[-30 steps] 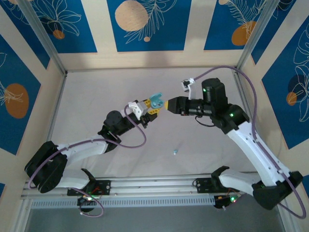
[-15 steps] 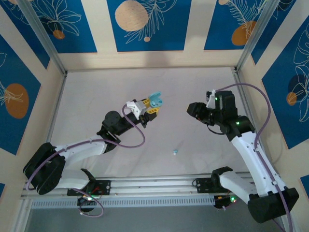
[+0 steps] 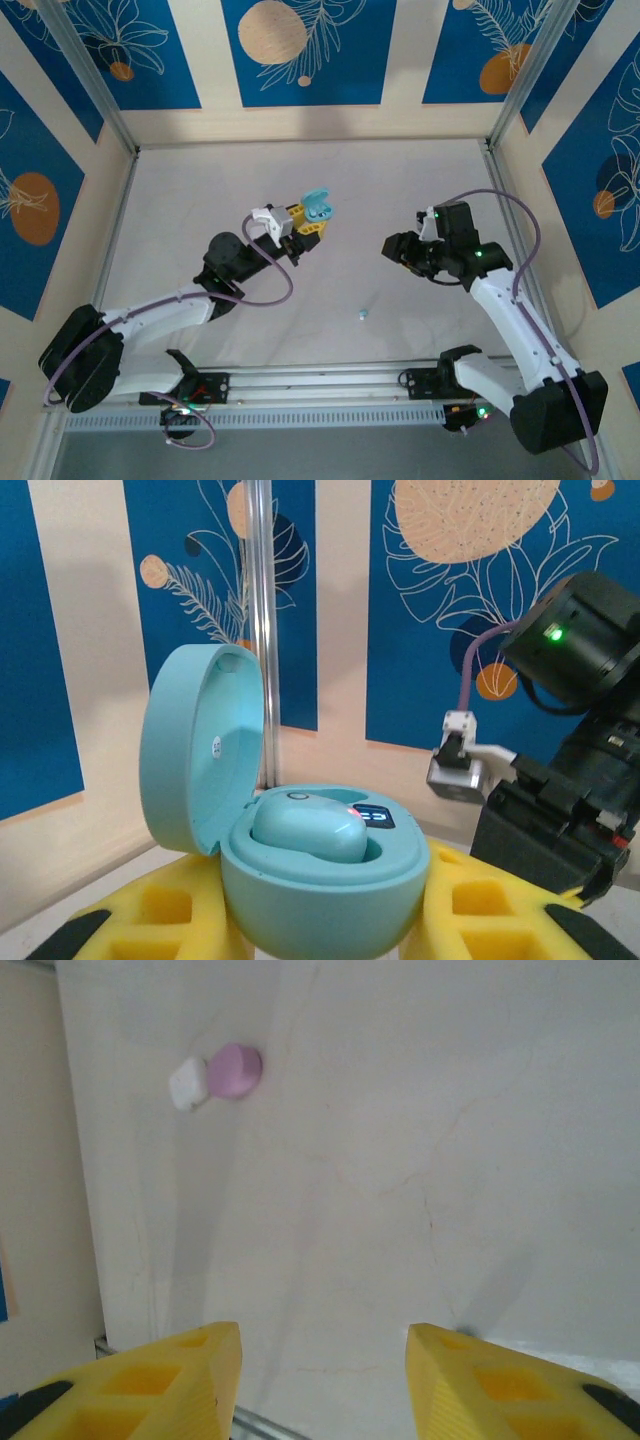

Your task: Insert wireless bluetooth earbuds into charging case

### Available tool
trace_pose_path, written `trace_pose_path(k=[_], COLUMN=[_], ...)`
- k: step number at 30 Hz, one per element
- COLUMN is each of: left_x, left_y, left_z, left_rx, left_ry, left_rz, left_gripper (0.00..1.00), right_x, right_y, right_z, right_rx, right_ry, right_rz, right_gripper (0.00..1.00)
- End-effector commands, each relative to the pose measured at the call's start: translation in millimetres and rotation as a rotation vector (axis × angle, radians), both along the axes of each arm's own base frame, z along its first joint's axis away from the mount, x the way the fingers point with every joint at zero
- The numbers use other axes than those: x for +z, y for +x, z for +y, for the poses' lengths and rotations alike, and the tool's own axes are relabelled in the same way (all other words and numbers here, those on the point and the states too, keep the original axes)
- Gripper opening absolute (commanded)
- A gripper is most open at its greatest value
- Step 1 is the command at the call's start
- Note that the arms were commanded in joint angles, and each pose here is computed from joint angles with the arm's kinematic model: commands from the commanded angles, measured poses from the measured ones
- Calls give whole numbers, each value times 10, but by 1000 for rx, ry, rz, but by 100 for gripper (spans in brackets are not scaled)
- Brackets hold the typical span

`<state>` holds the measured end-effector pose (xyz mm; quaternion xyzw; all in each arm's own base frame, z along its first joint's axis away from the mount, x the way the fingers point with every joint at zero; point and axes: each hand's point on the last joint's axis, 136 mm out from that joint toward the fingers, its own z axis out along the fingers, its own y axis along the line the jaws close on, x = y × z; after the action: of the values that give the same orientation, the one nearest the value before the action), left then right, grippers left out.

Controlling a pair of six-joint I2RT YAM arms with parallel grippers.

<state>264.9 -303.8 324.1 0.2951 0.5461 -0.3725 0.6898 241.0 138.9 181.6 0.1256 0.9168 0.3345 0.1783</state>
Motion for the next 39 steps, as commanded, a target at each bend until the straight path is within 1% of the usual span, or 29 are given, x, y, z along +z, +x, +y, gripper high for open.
trace_pose_path(k=[1, 4, 7, 11, 14, 21, 28, 39], left_x=[43, 48, 45, -15, -127, -166, -185, -179], left_y=[-60, -76, -106, -181, -205, -157, -159, -142], left_z=[12, -3, -21, -73, -78, -59, -61, 2], left_rx=[-17, -33, -52, -93, -96, -59, -60, -15], left_ry=[-32, -46, -53, -18, 17, 29, 12, 39], left_rz=[17, 34, 53, 79, 99, 60, 52, 14], left_gripper=[18, 18, 18, 18, 18, 18, 18, 18], right_x=[-196, -309, -410, -508, -575, -725, -1094, -1421], right_y=[-202, -273, -327, -357, -369, -356, -465, -571], right_z=[87, 137, 162, 178, 186, 307, 411, 440], right_rx=[94, 135, 167, 183, 195, 237, 260, 249], right_ry=[14, 2, -30, -48, -60, -68, -154, -269], right_rz=[109, 162, 184, 197, 215, 278, 405, 502], right_gripper=[48, 48, 48, 48, 48, 46, 46, 46])
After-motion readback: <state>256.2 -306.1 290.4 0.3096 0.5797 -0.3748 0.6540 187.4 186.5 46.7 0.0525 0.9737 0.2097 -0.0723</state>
